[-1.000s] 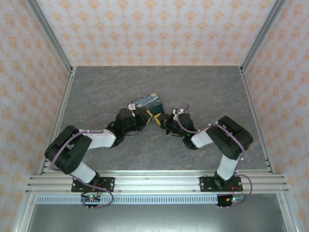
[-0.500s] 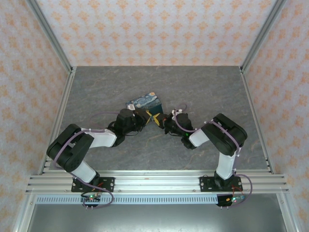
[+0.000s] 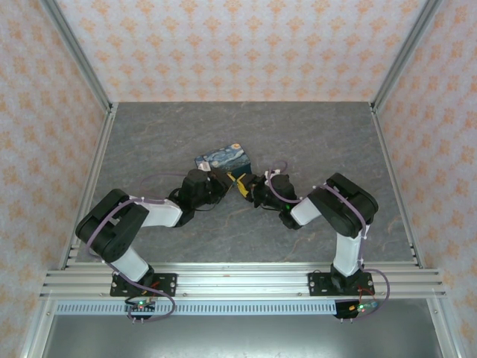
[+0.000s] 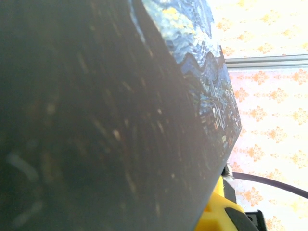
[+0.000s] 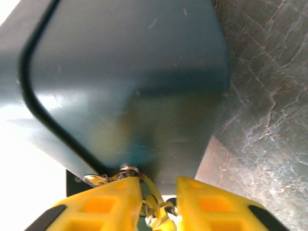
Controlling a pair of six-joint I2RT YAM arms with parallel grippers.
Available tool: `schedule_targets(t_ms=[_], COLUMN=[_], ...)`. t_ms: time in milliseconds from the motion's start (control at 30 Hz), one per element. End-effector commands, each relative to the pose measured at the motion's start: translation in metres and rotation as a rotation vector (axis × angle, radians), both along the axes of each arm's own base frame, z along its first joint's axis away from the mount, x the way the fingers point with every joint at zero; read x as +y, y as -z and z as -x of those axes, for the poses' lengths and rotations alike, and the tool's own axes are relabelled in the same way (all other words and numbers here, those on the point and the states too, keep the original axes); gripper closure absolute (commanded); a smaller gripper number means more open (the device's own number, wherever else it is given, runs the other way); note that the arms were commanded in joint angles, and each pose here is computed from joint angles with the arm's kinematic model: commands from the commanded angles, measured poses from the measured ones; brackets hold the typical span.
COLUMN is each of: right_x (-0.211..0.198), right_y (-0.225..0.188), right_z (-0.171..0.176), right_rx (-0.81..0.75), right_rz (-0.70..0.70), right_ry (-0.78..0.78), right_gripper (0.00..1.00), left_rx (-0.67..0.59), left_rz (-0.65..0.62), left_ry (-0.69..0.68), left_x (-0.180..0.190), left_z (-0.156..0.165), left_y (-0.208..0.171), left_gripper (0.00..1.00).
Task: Unlock the padlock with the key
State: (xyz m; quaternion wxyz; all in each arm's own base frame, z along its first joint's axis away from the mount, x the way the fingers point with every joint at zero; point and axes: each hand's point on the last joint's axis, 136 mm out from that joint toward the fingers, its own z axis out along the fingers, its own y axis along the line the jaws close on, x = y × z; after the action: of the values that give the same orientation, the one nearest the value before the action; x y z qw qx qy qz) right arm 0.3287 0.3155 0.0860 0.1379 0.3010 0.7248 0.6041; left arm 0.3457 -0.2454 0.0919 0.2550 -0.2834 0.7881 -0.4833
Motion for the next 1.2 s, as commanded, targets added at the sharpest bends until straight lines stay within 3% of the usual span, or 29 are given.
schedule_targets(t_ms=[0, 133, 400, 600, 767, 1167], right_x=[0.006, -0.005, -0.038, -0.047, -0.064, -0.053], right_y=[-0.035, -0.025, -0.001, -0.002, -0.005, -0.002], right_z=[-0.006, 0.001, 0.022, 0.034, 0.038, 0.043], right_rx=[-0.097, -0.08, -0.039, -0.088, -0.171, -0.41], right_rz=[-0.079, -0.04, 0.11, 0.309, 0.594, 1.106], right_ry=[-0.013, -0.007, -0.029, -0.121, -0.201, -0.426], right_gripper=[0.5, 0.3, 0.16, 0.16, 0.2, 0.38], left_rx=[-0.007, -0.003, -0.004, -0.006, -0.018, -0.006], left_rz=[-0.003, -0.025, -0.081, -0.109, -0.108, -0.132], left_ry=[0.112, 0.103, 0.116, 0.148, 0.182, 0.305], left_x=[-0.019, -0.014, -0.001, 0.009, 0.013, 0.009], left_z=[0.015, 0.01, 0.005, 0.003, 0.001, 0.005], left_y=[0.005, 0.01, 0.014, 0.013, 0.005, -0.012], left_gripper=[1.0, 1.0, 1.0, 1.0, 1.0, 1.0])
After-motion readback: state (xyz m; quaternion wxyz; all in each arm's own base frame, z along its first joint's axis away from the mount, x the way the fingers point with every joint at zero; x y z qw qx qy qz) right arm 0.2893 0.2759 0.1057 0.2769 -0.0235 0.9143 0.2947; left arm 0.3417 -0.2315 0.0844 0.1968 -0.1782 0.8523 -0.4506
